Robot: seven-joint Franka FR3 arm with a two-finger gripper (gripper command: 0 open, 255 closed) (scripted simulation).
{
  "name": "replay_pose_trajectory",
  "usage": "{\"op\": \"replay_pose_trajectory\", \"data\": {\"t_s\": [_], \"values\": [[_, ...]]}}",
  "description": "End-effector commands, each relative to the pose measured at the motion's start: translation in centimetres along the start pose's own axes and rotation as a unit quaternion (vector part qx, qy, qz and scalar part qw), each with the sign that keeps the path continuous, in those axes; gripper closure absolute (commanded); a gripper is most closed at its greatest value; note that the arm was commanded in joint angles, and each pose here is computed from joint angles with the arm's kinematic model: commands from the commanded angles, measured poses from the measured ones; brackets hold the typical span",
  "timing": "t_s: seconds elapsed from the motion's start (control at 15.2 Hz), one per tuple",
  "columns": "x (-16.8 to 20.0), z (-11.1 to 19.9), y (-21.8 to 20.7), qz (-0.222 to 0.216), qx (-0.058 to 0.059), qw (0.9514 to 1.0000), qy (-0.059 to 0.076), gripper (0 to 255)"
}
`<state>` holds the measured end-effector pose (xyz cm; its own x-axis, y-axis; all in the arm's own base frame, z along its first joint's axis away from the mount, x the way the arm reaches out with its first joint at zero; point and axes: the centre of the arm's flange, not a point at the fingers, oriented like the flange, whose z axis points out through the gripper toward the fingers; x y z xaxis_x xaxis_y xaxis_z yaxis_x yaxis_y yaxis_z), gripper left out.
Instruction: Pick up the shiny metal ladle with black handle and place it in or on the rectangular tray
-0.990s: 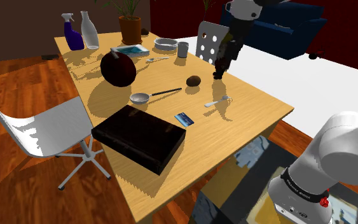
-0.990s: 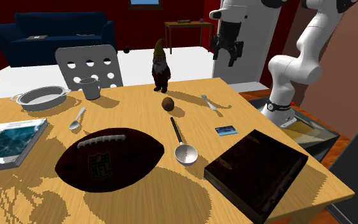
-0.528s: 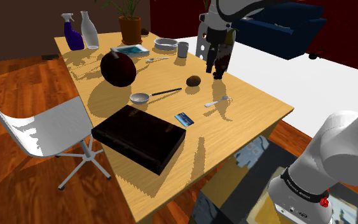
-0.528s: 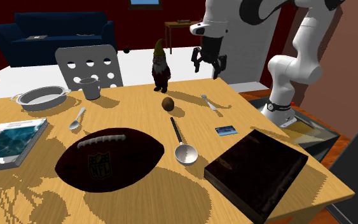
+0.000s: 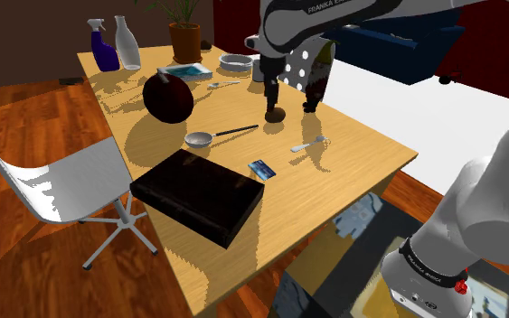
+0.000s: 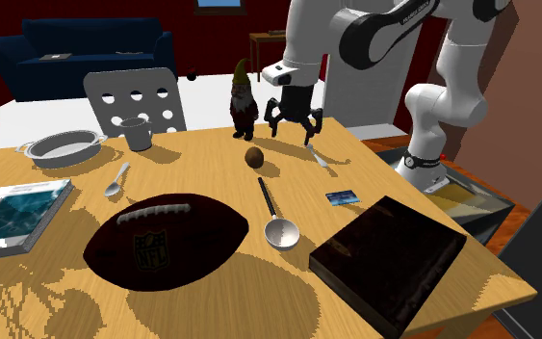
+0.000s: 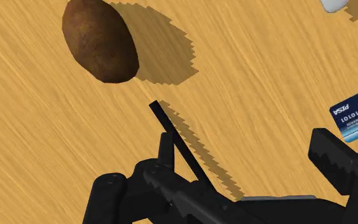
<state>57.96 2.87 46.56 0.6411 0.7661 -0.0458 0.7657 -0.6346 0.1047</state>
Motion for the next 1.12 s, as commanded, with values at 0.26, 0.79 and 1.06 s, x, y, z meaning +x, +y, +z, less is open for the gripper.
{"op": "replay_pose_trajectory", "data": {"t_s": [0.26,0.79,1.06], "values": [[6.8,4.1,0.6,-0.129,-0.008,0.9916,-0.002,0],[14.5,9.1,-0.9,-0.271,-0.017,0.9623,-0.004,0],[14.5,11.2,-0.8,-0.271,-0.017,0.9623,-0.004,0]]}}
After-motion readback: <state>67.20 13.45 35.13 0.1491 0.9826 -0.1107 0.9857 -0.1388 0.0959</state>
